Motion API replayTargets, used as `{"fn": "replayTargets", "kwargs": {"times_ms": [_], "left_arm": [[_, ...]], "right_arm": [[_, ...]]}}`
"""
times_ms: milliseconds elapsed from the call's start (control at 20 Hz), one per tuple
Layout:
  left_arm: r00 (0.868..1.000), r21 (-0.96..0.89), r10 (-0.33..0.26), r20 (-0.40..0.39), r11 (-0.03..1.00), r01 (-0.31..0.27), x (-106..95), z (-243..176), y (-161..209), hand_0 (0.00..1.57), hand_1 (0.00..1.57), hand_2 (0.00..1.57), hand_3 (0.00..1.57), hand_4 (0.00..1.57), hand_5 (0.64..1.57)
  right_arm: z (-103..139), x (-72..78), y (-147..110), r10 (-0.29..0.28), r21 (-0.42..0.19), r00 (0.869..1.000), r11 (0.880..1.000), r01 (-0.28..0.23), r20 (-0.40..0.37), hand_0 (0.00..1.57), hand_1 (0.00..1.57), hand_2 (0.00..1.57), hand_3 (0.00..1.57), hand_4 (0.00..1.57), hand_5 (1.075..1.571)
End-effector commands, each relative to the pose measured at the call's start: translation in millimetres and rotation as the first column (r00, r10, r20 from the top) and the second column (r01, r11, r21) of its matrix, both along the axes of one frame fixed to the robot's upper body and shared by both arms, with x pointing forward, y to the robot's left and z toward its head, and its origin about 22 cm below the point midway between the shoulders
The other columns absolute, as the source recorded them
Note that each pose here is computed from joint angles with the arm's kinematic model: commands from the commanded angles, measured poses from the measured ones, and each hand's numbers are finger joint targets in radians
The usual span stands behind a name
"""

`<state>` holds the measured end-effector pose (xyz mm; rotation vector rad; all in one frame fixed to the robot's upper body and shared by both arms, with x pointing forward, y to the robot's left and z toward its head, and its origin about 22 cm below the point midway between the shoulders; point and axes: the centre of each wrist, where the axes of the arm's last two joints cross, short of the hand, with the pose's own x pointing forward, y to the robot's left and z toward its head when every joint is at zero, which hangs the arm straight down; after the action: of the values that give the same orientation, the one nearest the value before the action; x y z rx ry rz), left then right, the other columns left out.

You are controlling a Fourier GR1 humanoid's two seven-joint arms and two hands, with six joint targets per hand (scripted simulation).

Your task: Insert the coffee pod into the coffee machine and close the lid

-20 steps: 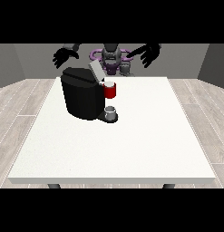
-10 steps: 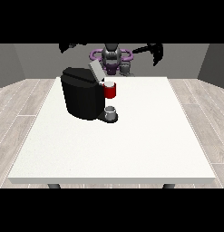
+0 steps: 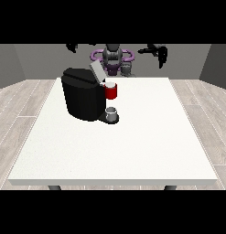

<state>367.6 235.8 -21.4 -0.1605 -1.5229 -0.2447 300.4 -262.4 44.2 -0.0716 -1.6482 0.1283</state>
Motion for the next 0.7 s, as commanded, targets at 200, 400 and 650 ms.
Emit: {"fn": "replayTargets", "kwargs": {"times_ms": [200,400,650], "left_arm": [[0.999,-0.057,-0.034,0.031,0.998,0.036,-19.3,11.8,-13.8,0.0,0.0,0.0,0.0,0.2,1.571],[0.998,-0.049,0.014,0.066,0.999,-0.011,-32.5,16.8,-2.3,0.0,0.0,0.0,0.0,0.0,1.571],[0.994,-0.085,0.05,0.093,0.996,-0.043,-37.9,27.4,-1.2,0.0,0.0,0.0,0.0,0.0,1.571]], "right_arm": [[-4.9,20.6,0.2,0.0,0.001,1.0,1.0,0.0,-0.012,0.0,0.0,0.0,0.0,0.0,1.571],[0.7,29.8,-1.3,0.044,0.015,0.999,0.999,-0.045,0.013,0.0,0.0,0.0,0.0,0.0,1.571],[1.5,44.9,-8.9,0.01,0.058,1.0,0.998,-0.012,0.029,0.0,0.0,0.0,0.0,0.0,1.571]]}}
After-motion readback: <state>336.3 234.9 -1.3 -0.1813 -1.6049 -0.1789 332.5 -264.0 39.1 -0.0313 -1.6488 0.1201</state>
